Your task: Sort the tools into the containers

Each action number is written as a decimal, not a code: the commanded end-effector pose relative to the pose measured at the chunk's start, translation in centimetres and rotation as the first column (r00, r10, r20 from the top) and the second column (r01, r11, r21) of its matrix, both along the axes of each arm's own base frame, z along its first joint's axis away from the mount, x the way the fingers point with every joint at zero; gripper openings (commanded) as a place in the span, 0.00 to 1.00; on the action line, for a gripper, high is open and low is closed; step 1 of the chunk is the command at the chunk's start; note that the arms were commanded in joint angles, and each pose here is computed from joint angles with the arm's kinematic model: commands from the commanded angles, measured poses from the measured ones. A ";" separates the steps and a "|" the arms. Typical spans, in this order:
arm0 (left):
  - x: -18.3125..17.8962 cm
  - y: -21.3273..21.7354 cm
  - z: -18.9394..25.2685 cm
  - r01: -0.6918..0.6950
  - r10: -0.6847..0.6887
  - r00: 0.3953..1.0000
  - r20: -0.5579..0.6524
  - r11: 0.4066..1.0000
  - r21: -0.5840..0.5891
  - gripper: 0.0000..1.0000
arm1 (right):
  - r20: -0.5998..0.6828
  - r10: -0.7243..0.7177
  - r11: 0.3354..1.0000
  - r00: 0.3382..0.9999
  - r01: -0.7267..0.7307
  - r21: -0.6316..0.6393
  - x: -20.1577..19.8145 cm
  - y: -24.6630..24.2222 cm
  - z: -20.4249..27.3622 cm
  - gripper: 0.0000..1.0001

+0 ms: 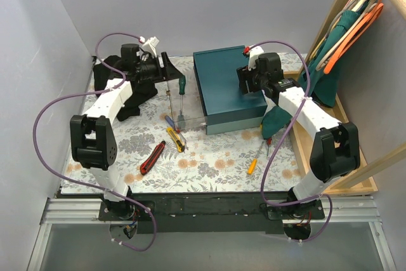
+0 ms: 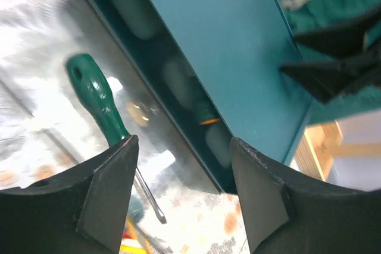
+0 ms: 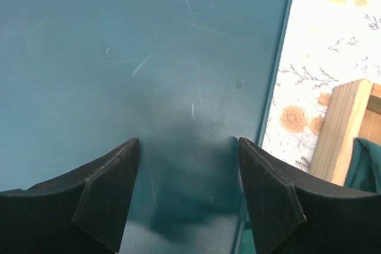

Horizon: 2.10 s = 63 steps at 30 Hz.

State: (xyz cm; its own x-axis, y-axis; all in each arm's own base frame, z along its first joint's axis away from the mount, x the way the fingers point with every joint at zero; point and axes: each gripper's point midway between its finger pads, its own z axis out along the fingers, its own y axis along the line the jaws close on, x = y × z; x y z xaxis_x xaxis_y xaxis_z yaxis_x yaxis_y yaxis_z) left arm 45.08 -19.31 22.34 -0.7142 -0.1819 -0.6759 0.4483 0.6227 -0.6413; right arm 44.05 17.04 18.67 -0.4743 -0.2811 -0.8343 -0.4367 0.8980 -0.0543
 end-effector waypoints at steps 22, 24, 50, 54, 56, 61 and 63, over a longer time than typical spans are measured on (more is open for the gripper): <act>-2.5 12.7 -4.5 -0.459 0.488 0.873 -0.006 0.826 0.328 0.33 | 0.082 0.742 0.667 0.665 -0.720 -0.193 -13.9 3.2 4.6 0.72; -3.1 12.7 -5.4 -0.458 0.498 0.866 -0.042 0.824 0.332 0.28 | 0.062 0.810 0.581 0.583 -0.785 -0.216 -16.4 3.5 3.5 0.72; -4.1 6.0 -18.0 -0.310 0.478 0.733 -0.484 0.868 0.388 0.36 | 0.264 0.583 0.755 0.768 -0.393 -0.526 -8.0 5.7 2.9 0.72; -4.6 5.4 -19.5 -0.295 0.485 0.706 -0.516 0.864 0.408 0.36 | 0.276 0.567 0.766 0.776 -0.373 -0.523 -8.0 5.4 2.9 0.72; -4.7 6.2 -20.3 -0.309 0.529 0.674 -0.516 0.836 0.453 0.36 | 0.276 0.559 0.772 0.782 -0.370 -0.516 -8.2 5.2 2.8 0.73; -4.5 6.6 -19.5 -0.323 0.552 0.665 -0.503 0.820 0.473 0.41 | 0.301 0.536 0.798 0.789 -0.357 -0.485 -8.6 4.9 3.6 0.73; -4.4 5.3 -18.2 -0.303 0.490 0.700 -0.519 0.862 0.406 0.47 | 0.296 0.531 0.801 0.794 -0.357 -0.480 -8.7 4.7 3.3 0.74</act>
